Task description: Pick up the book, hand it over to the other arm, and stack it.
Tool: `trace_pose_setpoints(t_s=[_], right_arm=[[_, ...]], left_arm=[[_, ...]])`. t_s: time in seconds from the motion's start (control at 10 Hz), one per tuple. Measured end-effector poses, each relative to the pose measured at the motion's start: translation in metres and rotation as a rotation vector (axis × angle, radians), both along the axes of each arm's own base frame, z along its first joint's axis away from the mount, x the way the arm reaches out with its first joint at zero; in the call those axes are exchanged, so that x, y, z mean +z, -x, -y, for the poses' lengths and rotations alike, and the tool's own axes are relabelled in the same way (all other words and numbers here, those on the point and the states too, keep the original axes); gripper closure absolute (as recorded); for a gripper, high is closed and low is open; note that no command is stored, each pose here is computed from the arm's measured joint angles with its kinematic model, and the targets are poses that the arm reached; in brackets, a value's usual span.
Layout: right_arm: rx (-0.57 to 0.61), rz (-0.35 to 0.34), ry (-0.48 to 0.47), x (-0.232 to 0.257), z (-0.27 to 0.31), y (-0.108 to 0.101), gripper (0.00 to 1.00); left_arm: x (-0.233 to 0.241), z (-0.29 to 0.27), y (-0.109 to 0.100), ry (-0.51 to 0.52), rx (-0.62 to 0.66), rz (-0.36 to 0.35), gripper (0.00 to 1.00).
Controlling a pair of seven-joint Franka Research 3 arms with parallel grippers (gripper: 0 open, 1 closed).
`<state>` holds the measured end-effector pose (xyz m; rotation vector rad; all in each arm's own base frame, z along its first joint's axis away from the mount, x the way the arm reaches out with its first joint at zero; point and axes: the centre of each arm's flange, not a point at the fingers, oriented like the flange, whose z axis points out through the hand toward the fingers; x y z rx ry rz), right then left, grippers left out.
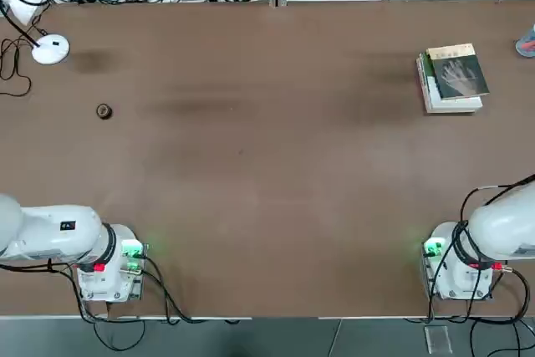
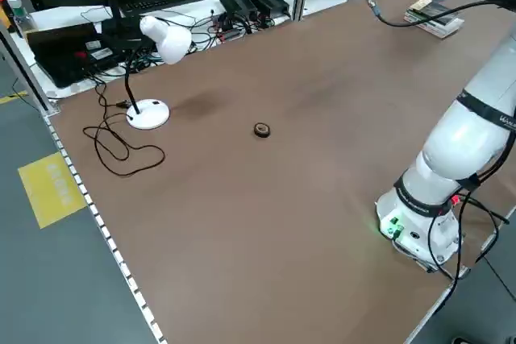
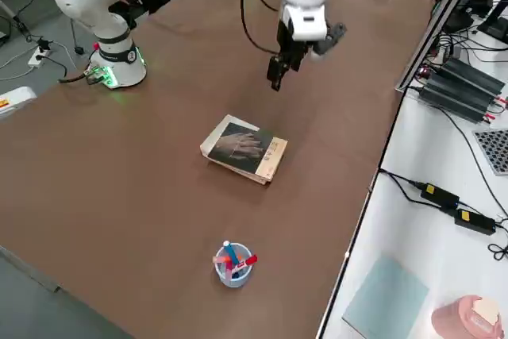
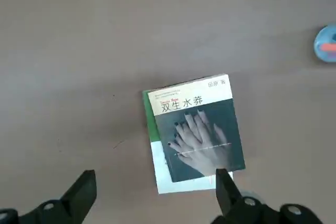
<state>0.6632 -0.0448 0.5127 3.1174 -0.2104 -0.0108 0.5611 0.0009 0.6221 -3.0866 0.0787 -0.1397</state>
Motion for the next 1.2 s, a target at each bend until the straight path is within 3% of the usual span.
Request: trace_pose_setpoints(t_s=[0.3,0.8,1.2], right_arm=[[0.025,0.033,0.047,0.025,-0.033,0.009,0.00],[0.031,0.075,0.073,0.048,-0.031,0.015,0.00],[0.061,0.102,0.065,0.095,-0.041,0.041,0.00]], left_arm=[[0.000,0.000,0.000,0.000,0.000,-0.001,0.00],[-0.001,0.000,0.000,0.000,0.000,-0.002,0.00],[-0.001,0.000,0.000,0.000,0.000,-0.003,0.00]])
